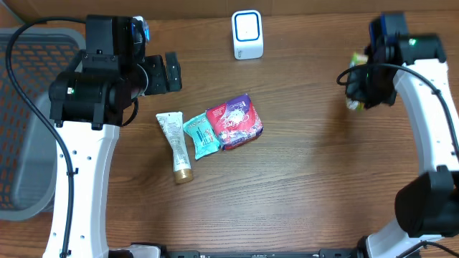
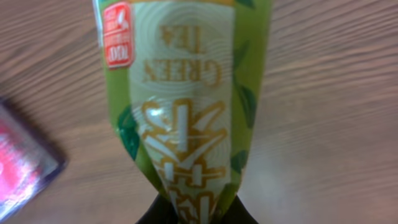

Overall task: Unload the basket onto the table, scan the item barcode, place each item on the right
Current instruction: 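Carry the carton right and place it on the table's right side, then move the right gripper to the red-purple snack pack and grasp it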

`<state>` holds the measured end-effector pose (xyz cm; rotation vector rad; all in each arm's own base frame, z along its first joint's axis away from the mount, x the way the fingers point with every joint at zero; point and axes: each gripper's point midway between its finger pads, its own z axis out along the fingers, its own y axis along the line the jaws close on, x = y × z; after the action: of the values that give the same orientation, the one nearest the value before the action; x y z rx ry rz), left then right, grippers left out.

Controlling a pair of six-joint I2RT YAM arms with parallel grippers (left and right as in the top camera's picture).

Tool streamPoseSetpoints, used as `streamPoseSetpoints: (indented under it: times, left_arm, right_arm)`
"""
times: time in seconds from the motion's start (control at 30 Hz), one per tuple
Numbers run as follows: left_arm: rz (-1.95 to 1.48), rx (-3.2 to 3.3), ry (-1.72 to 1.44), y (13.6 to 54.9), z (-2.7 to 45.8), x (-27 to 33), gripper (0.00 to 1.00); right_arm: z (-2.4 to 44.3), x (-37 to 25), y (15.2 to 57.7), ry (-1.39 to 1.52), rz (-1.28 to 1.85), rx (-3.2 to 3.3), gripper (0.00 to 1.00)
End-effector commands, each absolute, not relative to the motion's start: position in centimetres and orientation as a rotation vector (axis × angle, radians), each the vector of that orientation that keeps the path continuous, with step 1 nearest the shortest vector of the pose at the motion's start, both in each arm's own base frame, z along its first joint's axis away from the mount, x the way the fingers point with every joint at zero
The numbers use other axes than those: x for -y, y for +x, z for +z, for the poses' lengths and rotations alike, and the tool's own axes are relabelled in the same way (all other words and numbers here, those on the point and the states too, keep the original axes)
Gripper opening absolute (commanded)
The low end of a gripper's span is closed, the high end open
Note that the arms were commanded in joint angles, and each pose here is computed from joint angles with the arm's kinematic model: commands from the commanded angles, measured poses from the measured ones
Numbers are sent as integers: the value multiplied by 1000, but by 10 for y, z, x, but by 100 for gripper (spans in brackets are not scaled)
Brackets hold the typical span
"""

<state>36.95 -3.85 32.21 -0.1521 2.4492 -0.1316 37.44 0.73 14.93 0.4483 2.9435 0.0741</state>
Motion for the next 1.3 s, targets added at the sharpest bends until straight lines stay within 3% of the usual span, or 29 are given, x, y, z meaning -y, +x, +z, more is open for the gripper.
streamPoseSetpoints:
  times: [0.0,0.27,0.6,0.7,0.8,0.9,0.93,1.03,1.13,1.27]
  left_arm:
    - [-137,-2442,-132,371,325,40,100]
    - [-136,-2442,-132,371,325,40,100]
    - [-136,-2442,-132,371,325,40,100]
    - [-136,-2442,-132,371,325,40,100]
    - [-136,-2442,-132,371,325,40,99]
    - [-136,-2442,-132,371,325,40,100]
    - [-136,-2442,-132,371,325,40,99]
    - [-136,-2442,-132,371,325,40,100]
    - [-137,-2442,-132,371,325,40,100]
    - [-136,-2442,-132,371,325,40,99]
  right_arm:
    - [99,11,365,457,67,-2959,4]
    - [37,55,348,978,178,-2830,4]
    - [38,67,367,1488,278,-2521,4]
    - [41,68,377,1632,319,-2391,12]
    - [45,65,387,1586,371,-2382,40]
    - [56,47,396,1322,525,-2507,86]
    - [63,40,398,1241,587,-2540,90]
    - [80,31,401,1125,664,-2570,87]
    - [106,12,406,869,738,-2599,75]
    - [134,-27,405,566,773,-2641,79]
